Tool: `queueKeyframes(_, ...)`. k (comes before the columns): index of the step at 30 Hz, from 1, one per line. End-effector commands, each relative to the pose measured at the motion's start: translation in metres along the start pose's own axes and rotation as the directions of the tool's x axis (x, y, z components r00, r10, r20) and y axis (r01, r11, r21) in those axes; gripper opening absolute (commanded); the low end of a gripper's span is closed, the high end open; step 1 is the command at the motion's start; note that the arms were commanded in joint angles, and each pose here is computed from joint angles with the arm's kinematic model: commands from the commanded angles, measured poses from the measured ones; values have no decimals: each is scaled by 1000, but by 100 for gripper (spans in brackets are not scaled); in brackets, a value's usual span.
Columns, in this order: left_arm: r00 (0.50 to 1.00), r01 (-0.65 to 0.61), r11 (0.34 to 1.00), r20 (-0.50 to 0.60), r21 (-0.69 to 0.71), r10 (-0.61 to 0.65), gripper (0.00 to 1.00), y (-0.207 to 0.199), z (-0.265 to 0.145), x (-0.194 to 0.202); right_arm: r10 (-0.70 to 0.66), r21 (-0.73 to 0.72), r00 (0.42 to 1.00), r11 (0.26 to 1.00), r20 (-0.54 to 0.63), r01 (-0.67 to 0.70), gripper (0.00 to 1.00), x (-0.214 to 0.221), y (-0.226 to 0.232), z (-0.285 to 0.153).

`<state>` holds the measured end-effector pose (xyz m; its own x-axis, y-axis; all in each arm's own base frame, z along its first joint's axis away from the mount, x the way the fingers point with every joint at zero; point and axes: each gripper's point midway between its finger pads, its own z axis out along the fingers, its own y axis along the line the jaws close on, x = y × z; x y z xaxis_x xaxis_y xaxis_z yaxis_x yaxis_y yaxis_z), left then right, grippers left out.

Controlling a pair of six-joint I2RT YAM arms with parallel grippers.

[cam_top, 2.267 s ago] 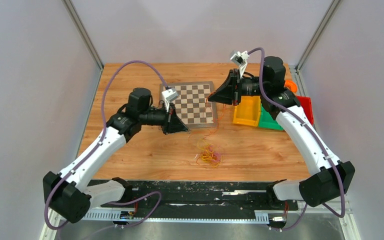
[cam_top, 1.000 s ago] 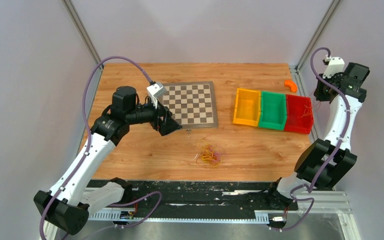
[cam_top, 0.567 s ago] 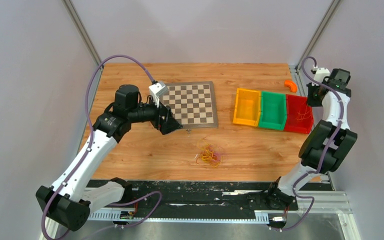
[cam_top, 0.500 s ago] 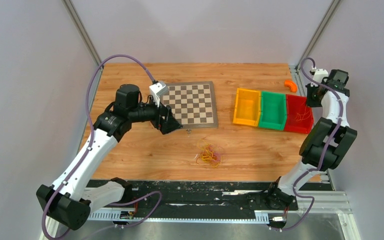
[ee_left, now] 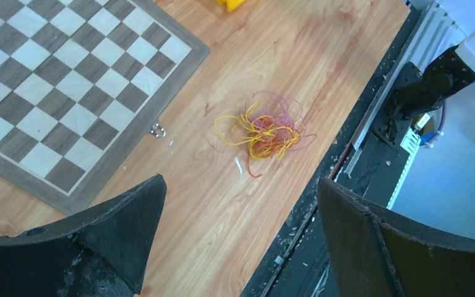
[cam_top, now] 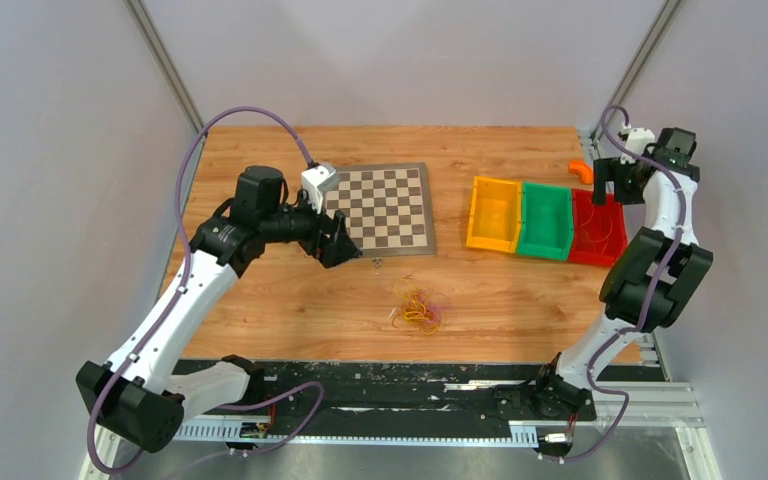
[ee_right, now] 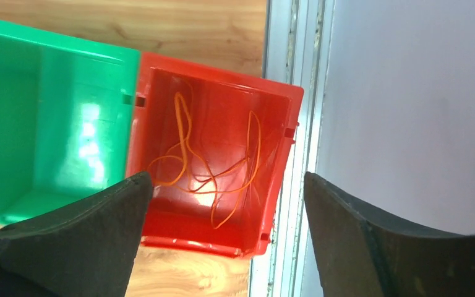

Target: Untangle the cables

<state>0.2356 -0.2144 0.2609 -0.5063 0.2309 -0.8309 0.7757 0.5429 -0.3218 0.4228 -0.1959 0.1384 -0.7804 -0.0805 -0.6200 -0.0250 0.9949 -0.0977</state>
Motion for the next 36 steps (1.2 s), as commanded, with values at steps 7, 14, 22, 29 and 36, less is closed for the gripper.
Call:
queueKeyframes(7,980,195,974,-52,115,-190,100,1,15,37,-175,-513,969,824,175,241,93,-23,200,-126)
queueKeyframes(14,945,324,923,-110,208,-307,96,-4,55,76,-306,-857,948,464,84,225,91,62,378,-142)
queueKeyframes(22,872,469,849,-281,243,-401,81,-2,102,102,-465,-922,885,353,-22,162,87,135,446,-104)
queueKeyframes(29,762,620,755,-391,211,-517,73,10,133,114,-492,-948,864,313,-108,60,76,168,460,-86)
queueKeyframes(36,707,693,689,-386,212,-593,64,23,163,116,-493,-948,864,311,-102,66,51,183,457,-84)
